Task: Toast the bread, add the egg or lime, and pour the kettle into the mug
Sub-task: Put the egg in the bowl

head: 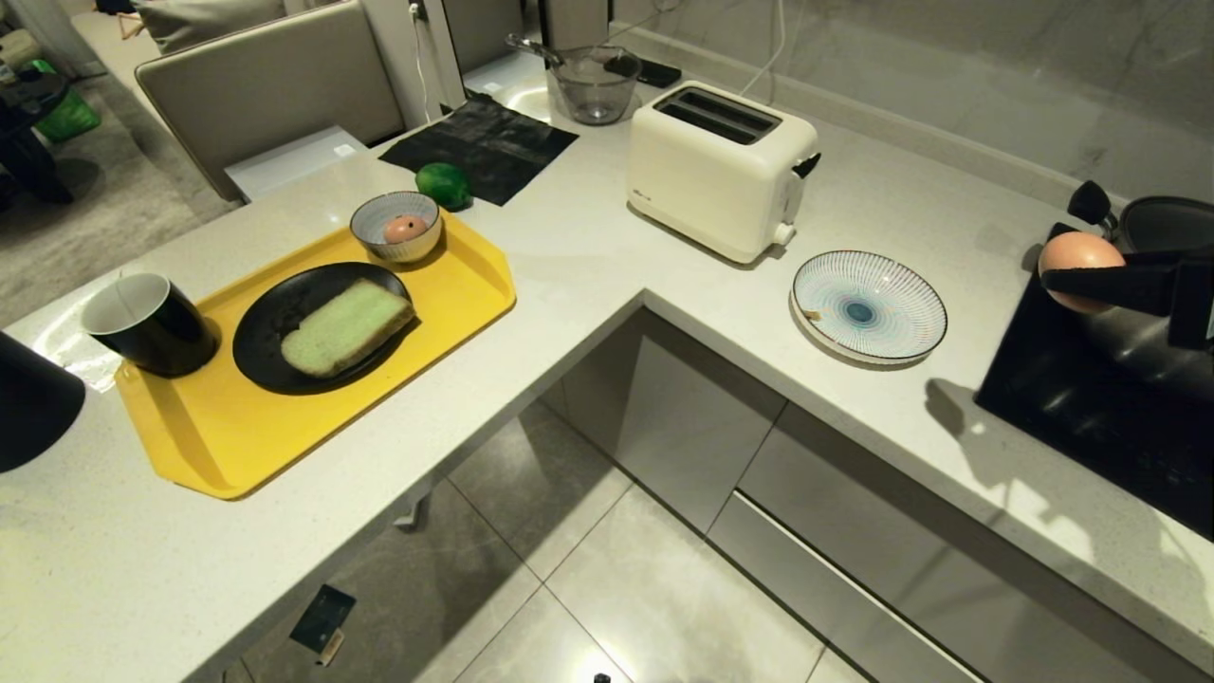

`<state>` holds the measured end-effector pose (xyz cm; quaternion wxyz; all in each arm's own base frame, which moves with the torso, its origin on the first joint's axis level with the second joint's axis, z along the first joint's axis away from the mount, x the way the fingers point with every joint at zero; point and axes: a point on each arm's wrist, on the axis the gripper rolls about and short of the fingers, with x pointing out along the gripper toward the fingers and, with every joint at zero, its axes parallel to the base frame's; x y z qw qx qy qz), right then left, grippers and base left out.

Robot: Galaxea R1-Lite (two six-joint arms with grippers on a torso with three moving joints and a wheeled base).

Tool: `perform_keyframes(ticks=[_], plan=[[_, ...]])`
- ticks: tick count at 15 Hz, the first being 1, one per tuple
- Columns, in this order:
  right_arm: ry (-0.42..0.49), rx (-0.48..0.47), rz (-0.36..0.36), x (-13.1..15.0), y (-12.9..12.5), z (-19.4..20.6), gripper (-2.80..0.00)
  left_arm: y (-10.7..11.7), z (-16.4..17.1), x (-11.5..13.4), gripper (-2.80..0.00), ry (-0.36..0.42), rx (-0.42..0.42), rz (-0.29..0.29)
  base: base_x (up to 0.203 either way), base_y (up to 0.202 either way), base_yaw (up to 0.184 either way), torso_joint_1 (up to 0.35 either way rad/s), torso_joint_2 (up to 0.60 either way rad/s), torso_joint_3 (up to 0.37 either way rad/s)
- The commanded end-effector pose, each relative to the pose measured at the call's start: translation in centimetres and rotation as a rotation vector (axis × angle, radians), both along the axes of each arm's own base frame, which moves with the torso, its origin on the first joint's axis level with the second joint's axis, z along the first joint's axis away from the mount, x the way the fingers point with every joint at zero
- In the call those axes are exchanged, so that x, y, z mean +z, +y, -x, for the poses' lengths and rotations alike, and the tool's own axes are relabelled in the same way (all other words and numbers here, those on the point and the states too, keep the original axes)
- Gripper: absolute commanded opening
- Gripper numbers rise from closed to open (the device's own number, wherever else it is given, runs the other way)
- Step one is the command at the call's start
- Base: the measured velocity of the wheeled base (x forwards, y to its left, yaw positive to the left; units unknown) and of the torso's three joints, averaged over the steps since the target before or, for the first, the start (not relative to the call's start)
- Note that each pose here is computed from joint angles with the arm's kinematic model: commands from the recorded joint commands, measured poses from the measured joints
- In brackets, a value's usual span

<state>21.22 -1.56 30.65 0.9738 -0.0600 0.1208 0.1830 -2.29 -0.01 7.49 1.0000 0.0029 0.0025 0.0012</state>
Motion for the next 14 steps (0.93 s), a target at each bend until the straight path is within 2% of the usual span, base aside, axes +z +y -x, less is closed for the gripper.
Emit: perform_keyframes(ticks=[1,5,8,14], plan=[[-0.003,-0.004,0.005,-0.2,0.0,0.5,-2.80,0.0,0.0,0.0,-2.80,0.002,-0.001,0.000,0.000,0.000,0.000,0.000,0.00,0.000],[-0.087,-0.048,0.020,-0.2,-0.6,0.9,-2.80,0.0,0.0,0.0,-2.80,0.002,0.000,0.000,0.000,0.000,0.000,0.000,0.00,0.000],[-0.096,-0.101,0.035,0.0,-0.7,1.2,-2.80,0.0,0.0,0.0,-2.80,0.000,0.001,0.000,0.000,0.000,0.000,0.000,0.00,0.000],[-0.116,-0.103,0.039,0.3,-0.6,1.9,-2.80,0.0,0.0,0.0,-2.80,0.002,0.000,0.000,0.000,0.000,0.000,0.000,0.00,0.000]])
